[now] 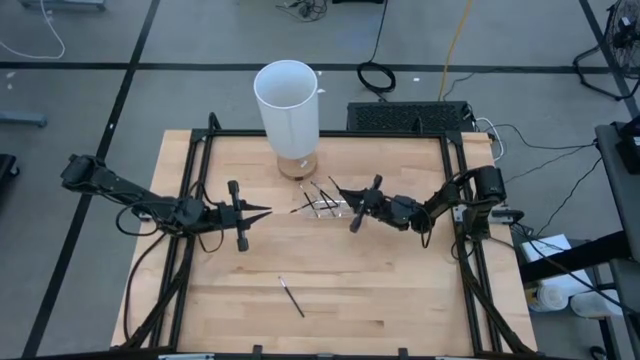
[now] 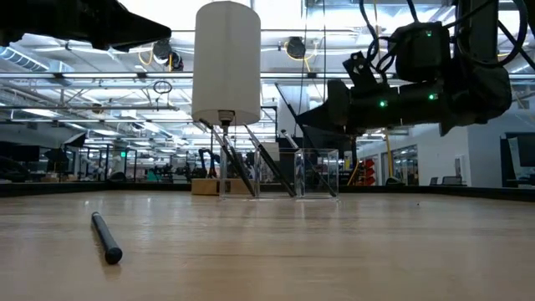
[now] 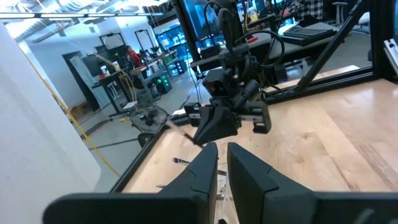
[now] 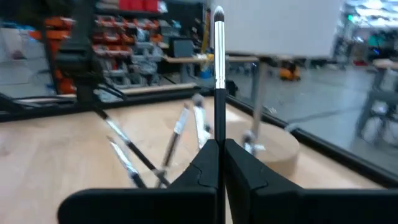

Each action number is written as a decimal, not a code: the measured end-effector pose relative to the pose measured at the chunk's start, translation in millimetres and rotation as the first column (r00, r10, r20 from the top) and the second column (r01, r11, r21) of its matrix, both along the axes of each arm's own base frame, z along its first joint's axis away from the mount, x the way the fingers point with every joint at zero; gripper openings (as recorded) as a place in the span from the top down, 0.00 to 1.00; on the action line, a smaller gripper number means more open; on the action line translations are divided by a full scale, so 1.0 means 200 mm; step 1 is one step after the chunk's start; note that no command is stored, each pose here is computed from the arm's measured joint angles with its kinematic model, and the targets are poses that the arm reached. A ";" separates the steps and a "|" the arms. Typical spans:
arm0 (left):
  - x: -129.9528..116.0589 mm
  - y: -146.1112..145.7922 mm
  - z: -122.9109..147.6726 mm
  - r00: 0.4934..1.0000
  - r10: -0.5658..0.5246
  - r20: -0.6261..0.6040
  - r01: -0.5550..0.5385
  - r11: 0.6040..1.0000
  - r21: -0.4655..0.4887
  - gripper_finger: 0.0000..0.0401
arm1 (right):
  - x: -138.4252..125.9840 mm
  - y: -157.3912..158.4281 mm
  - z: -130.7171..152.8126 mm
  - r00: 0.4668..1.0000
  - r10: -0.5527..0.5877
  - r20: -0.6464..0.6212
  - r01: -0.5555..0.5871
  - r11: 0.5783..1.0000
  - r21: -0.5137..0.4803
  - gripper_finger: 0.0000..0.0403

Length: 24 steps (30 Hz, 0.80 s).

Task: Pick & Place Makeup Supplies
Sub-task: Put the makeup brush into the transparent organizer

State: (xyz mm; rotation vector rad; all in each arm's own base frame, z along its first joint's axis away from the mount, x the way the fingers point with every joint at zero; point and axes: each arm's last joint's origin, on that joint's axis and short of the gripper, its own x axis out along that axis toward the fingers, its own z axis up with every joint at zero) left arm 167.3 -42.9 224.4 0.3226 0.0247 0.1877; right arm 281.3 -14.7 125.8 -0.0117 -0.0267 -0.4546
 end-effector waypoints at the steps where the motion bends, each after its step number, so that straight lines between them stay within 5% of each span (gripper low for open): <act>1: 0.00 0.00 0.00 1.000 0.000 0.000 0.000 1.000 0.000 0.88 | 0.00 0.01 0.01 1.000 0.009 0.010 -0.009 1.000 -0.014 1.00; 6: 0.00 0.00 0.00 1.000 0.000 -0.002 0.000 1.000 -0.004 0.88 | -0.02 0.03 0.02 0.999 0.024 0.030 -0.022 0.997 -0.080 1.00; 24: 0.00 0.00 -0.01 1.000 0.001 -0.013 -0.002 1.000 -0.012 0.88 | -0.06 0.00 -0.03 1.000 0.022 -0.015 -0.022 1.000 0.006 1.00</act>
